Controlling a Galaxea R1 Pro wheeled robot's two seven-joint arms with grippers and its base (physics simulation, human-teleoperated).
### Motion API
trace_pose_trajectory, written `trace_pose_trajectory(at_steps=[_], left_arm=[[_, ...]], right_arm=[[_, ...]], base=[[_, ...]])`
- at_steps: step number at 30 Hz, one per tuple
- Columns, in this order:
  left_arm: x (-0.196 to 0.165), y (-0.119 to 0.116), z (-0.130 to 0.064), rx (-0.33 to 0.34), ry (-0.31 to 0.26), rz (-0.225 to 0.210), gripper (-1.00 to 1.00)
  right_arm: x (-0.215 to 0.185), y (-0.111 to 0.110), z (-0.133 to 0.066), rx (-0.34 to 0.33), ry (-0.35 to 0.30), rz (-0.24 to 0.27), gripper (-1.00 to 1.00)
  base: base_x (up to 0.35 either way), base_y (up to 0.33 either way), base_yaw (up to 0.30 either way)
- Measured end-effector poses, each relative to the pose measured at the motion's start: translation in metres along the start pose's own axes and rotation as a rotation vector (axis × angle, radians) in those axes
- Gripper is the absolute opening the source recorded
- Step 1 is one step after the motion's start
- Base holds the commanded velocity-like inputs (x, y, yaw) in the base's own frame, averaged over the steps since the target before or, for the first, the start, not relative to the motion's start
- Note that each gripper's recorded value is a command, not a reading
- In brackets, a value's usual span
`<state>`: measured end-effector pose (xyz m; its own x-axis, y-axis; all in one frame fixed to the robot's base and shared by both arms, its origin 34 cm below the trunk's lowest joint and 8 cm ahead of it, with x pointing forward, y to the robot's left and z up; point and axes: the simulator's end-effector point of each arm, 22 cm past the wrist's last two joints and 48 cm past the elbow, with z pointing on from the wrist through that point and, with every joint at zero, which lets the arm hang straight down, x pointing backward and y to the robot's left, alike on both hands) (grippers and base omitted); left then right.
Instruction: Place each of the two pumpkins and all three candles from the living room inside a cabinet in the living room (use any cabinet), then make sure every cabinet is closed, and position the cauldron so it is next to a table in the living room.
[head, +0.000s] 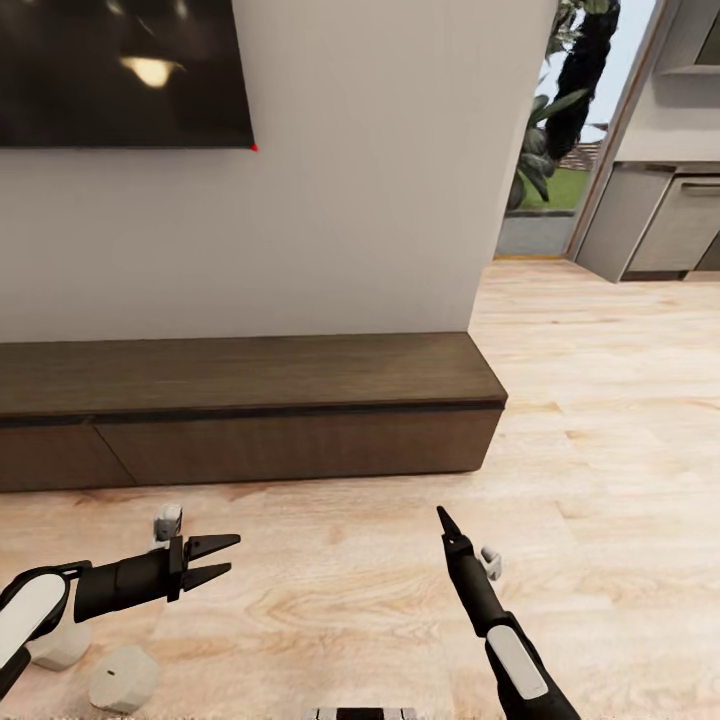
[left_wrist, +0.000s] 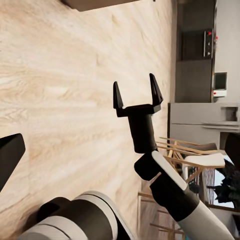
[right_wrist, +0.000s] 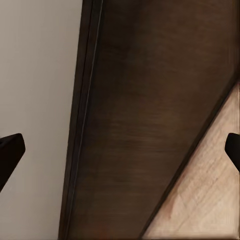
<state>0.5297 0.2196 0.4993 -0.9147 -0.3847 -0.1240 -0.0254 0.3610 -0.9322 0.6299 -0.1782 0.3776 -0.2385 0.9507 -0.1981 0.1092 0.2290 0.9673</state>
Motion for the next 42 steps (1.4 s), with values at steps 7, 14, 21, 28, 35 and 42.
trace_pose_trajectory(at_steps=[7, 14, 21, 28, 35, 42], left_arm=[[0.003, 0.012, 0.005, -0.010, 0.011, -0.025, 1.00], [0.006, 0.025, 0.011, -0.018, 0.024, -0.050, 1.00], [0.010, 0.037, 0.016, -0.027, 0.036, -0.075, 1.00], [0.012, 0.044, 0.019, -0.032, 0.042, -0.090, 1.00], [0.011, 0.039, 0.019, -0.008, 0.040, -0.090, 1.00], [0.012, 0.032, 0.019, 0.029, 0.041, -0.092, 1.00]], right_arm=[[0.004, -0.016, -0.001, 0.027, 0.006, 0.006, 1.00], [0.008, -0.032, -0.003, 0.053, 0.013, 0.011, 1.00], [0.013, -0.048, -0.005, 0.080, 0.021, 0.014, 1.00], [0.017, -0.059, -0.006, 0.099, 0.027, 0.016, 1.00], [0.021, -0.058, -0.006, 0.098, 0.028, 0.020, 1.00], [0.022, -0.058, -0.005, 0.097, 0.029, 0.020, 1.00]], base=[[0.000, 0.000, 0.000], [0.000, 0.000, 0.000], [0.000, 0.000, 0.000], [0.000, 0.000, 0.000], [0.044, 0.000, 0.000], [0.285, -0.011, 0.000]])
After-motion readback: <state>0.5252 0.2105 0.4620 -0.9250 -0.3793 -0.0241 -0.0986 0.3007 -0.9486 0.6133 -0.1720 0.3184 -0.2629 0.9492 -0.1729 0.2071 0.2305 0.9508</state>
